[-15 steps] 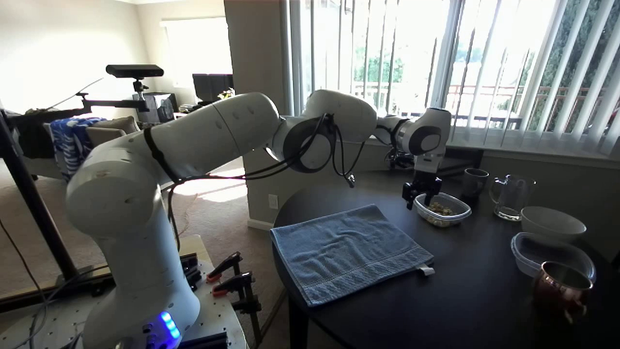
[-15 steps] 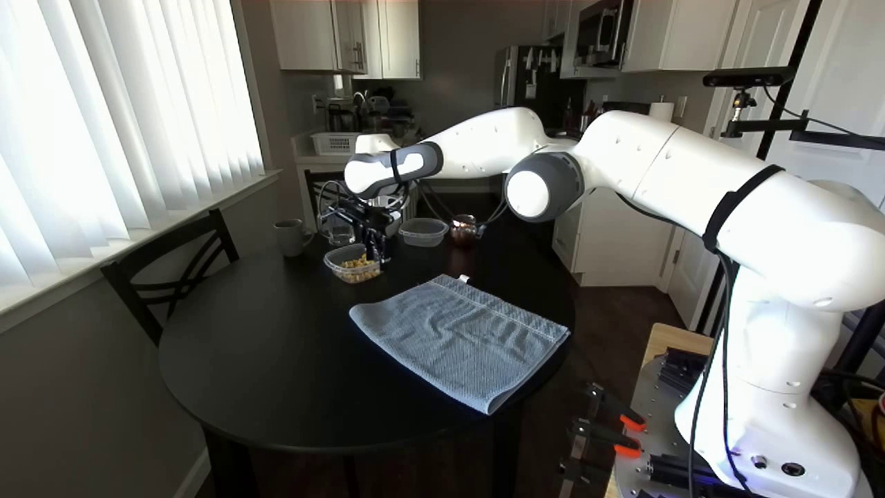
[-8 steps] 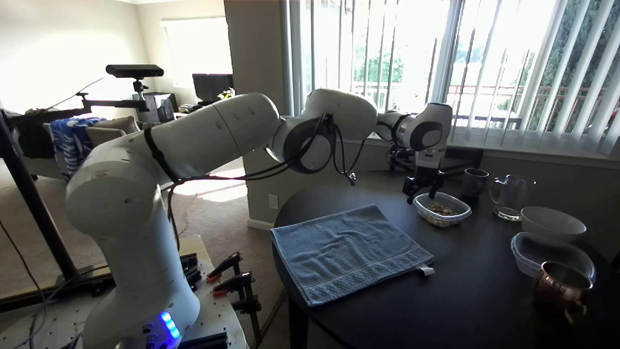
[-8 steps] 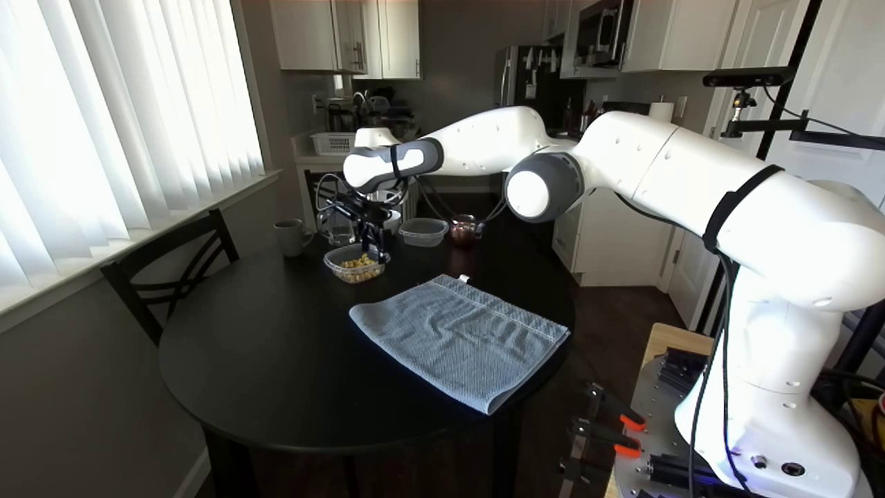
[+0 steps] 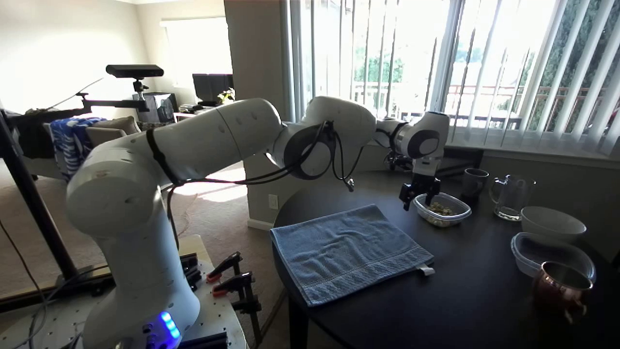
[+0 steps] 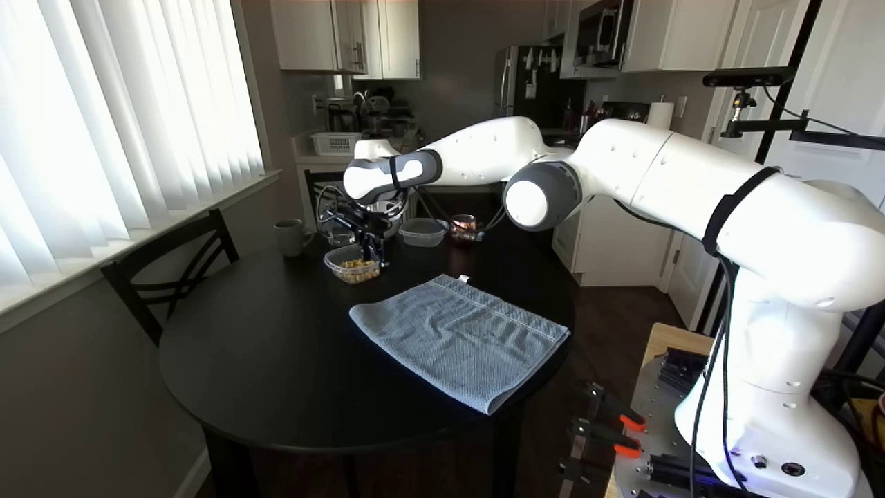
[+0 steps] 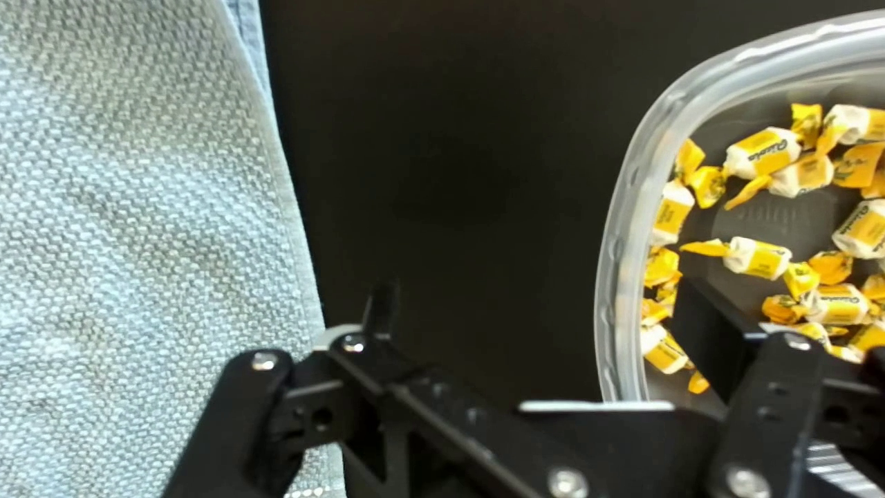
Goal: Pour the candy out of the clear bowl and onto the blue towel.
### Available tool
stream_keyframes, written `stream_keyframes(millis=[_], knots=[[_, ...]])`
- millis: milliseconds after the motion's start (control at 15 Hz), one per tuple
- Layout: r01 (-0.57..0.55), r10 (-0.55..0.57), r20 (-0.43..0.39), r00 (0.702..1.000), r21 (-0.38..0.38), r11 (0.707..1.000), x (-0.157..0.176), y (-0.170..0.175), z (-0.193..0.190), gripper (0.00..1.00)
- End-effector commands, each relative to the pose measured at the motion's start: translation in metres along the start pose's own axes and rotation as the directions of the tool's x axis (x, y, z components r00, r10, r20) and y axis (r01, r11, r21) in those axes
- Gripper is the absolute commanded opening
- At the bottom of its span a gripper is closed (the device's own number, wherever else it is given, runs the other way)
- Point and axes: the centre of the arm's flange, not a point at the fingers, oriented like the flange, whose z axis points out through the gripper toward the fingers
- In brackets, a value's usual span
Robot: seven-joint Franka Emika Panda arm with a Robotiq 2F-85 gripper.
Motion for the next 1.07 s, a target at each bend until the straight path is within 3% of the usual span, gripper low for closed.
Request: stream_keyframes(millis=[0,200,333,1000], knots=[[-0.021,0.021,0.02,1.0,-0.005,1.0,-0.007,-0.029,0.005,1.0],[-0.019,0.019,0.017,1.0,-0.011,1.0,-0.008,-0.03,0.011,1.0],[-0.011,0.011,0.016,1.0,-0.014,1.0,-0.007,-0.028,0.016,0.74],[-0.01,0.01,0.02,1.0,0.009,1.0,-0.005,-0.03,0.005,0.08]])
